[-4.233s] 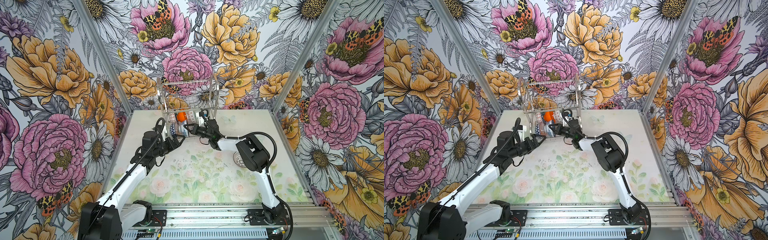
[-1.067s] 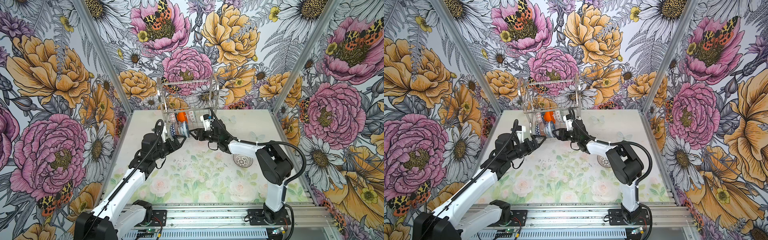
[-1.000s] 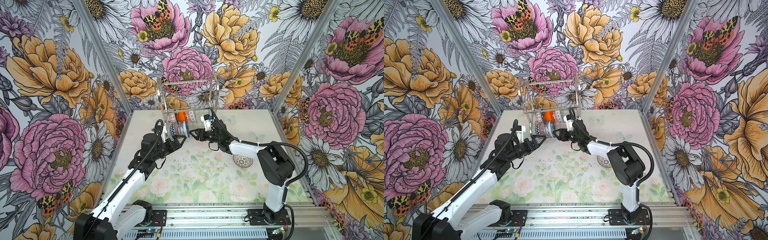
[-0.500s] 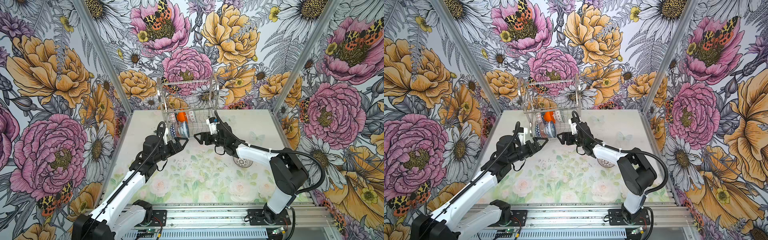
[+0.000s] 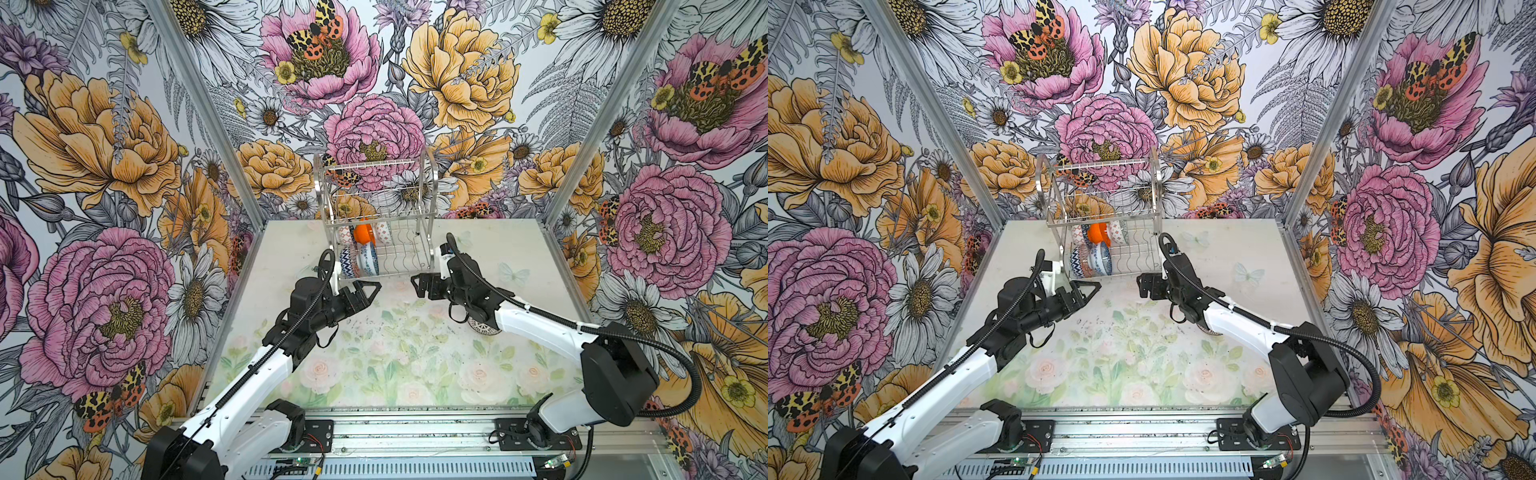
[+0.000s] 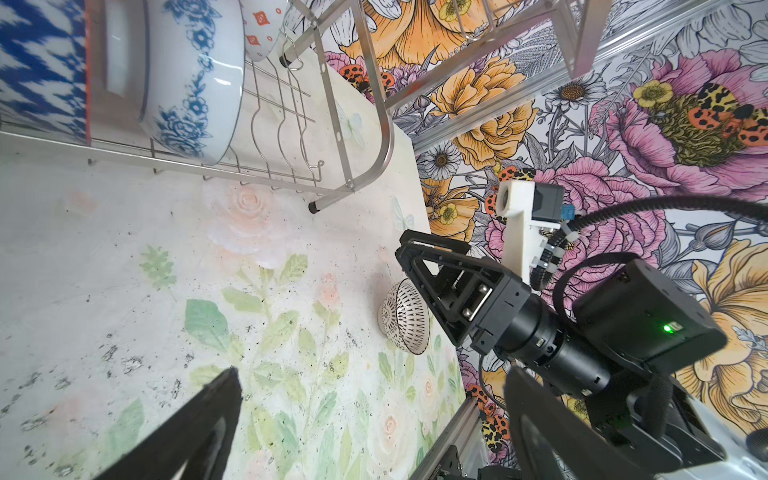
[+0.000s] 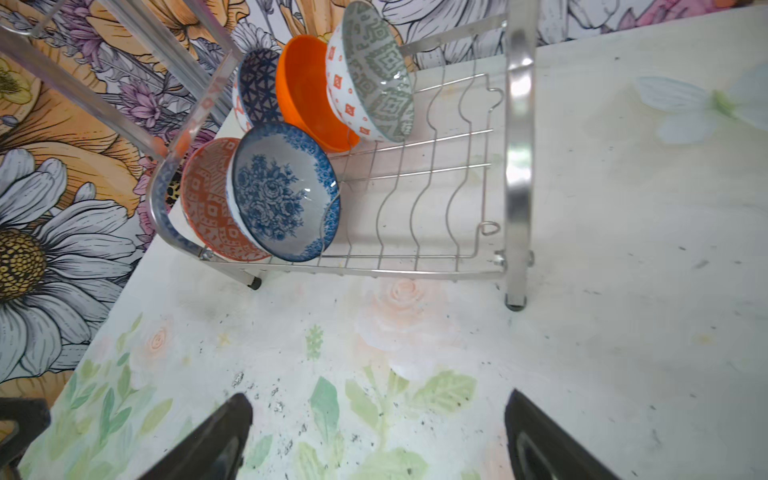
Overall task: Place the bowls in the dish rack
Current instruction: 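Open the right gripper and move it back over the red-starburst bowl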
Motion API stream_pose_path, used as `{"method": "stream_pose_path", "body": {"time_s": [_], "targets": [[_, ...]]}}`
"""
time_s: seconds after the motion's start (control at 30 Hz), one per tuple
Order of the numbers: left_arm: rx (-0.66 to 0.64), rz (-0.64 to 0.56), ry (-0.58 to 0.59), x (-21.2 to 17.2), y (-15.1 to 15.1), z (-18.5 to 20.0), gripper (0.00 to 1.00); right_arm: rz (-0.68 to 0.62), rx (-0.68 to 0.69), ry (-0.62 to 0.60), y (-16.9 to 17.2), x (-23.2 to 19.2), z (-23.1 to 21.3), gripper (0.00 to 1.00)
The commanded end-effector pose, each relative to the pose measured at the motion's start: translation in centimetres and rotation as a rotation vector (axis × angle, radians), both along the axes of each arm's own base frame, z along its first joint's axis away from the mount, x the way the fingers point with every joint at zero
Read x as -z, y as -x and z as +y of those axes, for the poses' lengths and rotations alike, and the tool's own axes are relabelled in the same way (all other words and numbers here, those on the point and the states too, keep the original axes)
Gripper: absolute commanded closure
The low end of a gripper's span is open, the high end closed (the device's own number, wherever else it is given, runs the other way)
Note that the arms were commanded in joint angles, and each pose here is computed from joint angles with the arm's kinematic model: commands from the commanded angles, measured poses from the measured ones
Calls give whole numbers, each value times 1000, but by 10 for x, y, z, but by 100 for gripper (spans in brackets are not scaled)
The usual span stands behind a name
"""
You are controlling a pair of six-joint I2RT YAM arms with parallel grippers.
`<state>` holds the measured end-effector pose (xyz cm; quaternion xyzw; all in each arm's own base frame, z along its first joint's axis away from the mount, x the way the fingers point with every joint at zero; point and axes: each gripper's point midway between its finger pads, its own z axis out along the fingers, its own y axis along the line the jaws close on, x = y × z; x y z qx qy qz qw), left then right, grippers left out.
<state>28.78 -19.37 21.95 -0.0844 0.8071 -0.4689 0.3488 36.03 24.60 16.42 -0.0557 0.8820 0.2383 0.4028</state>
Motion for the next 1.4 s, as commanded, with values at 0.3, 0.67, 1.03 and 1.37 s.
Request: {"method": "stream_pose_path", "body": {"time_s": [0.3,0.67,1.03,1.37], "targets": [[104,-16,35,17,-9,-54,1,93,179,206,59,44,-78,18],[189,9,28,33,-6,-92,1,186,221,305,80,93,-103,28],[185,19,12,39,4,-91,1,219,209,394,73,111,-108,45],[166,18,-42,39,9,-80,1,213,174,398,62,106,-98,76]]}}
